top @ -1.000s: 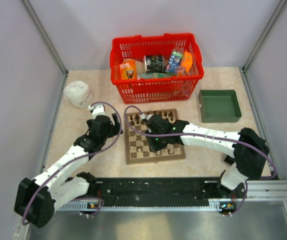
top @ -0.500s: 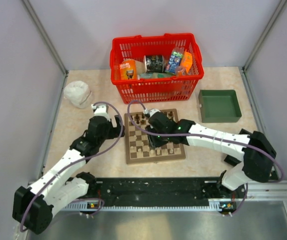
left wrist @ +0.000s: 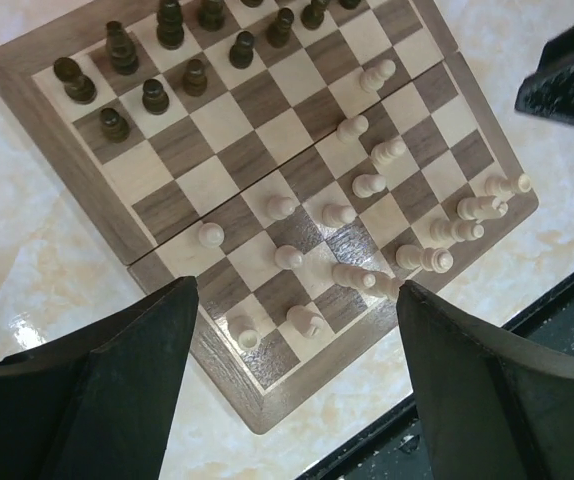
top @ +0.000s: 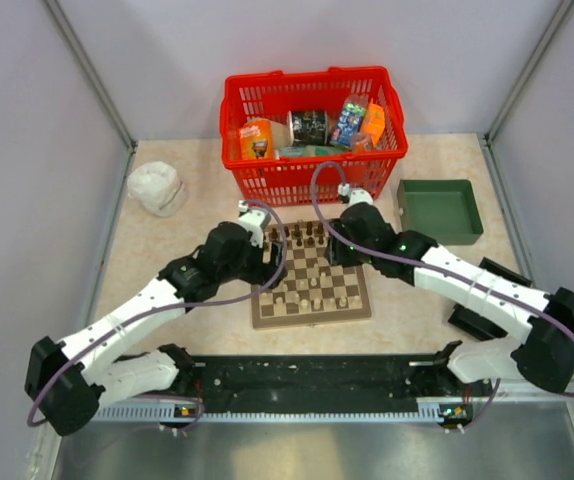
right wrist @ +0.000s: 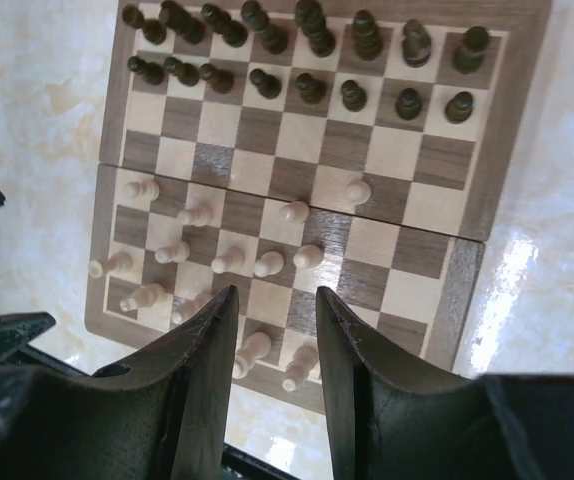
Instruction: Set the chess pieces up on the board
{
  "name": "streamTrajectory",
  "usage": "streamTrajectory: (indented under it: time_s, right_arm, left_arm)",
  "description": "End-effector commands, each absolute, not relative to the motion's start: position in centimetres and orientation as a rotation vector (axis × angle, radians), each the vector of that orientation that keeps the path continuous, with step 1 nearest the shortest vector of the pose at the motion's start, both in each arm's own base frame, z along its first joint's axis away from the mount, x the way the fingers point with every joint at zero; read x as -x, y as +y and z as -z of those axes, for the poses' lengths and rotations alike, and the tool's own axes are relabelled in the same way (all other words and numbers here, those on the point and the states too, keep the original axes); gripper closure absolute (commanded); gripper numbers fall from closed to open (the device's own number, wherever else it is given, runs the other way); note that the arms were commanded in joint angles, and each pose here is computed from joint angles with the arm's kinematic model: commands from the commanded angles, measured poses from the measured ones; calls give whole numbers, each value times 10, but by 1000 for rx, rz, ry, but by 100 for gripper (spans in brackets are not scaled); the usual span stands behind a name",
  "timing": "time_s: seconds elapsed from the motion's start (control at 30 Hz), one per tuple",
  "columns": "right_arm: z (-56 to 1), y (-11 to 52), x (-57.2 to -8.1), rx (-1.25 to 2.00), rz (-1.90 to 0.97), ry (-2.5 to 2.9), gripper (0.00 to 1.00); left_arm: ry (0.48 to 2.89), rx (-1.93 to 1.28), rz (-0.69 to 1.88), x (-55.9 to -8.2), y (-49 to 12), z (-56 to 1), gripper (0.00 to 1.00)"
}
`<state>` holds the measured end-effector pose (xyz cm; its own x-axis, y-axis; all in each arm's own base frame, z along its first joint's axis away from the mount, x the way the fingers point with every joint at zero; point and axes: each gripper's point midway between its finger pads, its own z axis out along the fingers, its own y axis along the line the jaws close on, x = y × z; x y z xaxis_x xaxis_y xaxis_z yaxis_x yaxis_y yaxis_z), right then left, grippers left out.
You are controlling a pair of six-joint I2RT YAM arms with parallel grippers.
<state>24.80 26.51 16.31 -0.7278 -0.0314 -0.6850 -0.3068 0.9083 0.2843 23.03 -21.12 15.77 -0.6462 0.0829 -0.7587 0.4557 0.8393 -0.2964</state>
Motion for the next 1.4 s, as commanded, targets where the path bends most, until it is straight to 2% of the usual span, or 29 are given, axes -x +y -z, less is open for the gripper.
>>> streamTrajectory:
  time_s: [0.0, 0.23, 0.47, 0.57, 0.7, 1.37]
  right_arm:
    - [-187, 252, -262, 131, -539, 2250, 62]
    - [-176, 240, -259, 102, -536, 2258, 63]
    - [-168, 243, -258, 108, -548, 2275, 63]
    - [-167, 242, -259, 105, -542, 2275, 64]
    - [-168, 240, -260, 100, -541, 2268, 64]
    - [-162, 237, -258, 99, -536, 2283, 64]
  left_arm:
    - [2283, -459, 520, -225, -217, -154, 17]
    - [2357, -468, 513, -214, -226, -141, 33]
    - [2395, -465, 545, -216, -246, -135, 41]
    - [2406, -486, 575, -215, -256, -133, 41]
    - [2432, -541, 659, -208, -272, -126, 49]
    - [2487, -583, 676, -206, -287, -110, 59]
